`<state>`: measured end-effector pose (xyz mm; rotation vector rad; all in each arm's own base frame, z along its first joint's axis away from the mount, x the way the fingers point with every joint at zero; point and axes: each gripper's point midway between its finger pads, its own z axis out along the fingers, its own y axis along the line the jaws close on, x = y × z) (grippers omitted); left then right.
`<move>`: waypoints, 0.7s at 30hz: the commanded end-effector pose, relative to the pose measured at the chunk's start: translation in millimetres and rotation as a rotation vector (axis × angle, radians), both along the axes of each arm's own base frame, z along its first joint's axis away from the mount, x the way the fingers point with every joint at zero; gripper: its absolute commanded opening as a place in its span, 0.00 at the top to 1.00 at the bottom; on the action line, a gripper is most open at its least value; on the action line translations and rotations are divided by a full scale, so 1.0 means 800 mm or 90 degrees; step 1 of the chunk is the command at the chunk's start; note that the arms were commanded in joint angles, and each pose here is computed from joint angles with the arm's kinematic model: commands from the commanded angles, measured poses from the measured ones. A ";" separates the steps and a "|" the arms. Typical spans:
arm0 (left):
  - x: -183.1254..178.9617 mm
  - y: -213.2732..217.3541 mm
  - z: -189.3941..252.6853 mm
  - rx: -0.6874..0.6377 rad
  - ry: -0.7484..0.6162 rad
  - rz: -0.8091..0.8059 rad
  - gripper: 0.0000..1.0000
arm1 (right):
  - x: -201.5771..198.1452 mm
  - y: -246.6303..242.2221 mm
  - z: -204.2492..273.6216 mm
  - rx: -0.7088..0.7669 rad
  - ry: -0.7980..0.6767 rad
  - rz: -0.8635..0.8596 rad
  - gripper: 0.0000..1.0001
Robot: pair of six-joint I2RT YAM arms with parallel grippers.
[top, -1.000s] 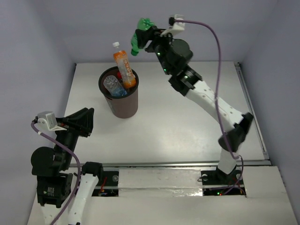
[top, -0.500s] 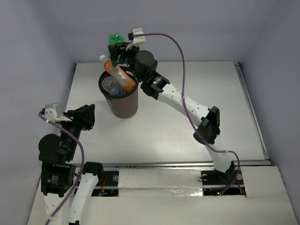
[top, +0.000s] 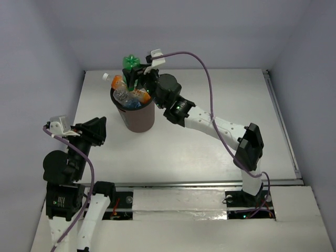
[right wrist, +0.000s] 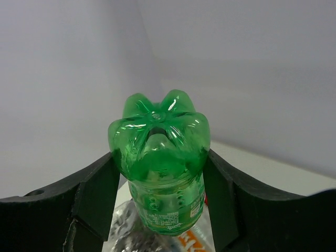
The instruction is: Put the plastic bottles in the bin
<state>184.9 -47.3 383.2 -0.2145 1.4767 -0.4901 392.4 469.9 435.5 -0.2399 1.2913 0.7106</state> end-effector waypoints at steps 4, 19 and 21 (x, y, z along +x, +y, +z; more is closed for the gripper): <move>-0.005 -0.004 0.015 -0.009 -0.035 -0.011 0.71 | -0.040 -0.016 0.058 0.077 -0.044 0.035 0.54; -0.008 -0.009 0.016 -0.014 -0.035 -0.027 0.71 | 0.018 -0.051 0.099 0.060 -0.049 -0.089 0.53; -0.008 -0.008 0.016 -0.012 -0.036 -0.026 0.71 | 0.032 -0.045 0.076 0.040 -0.029 -0.090 0.53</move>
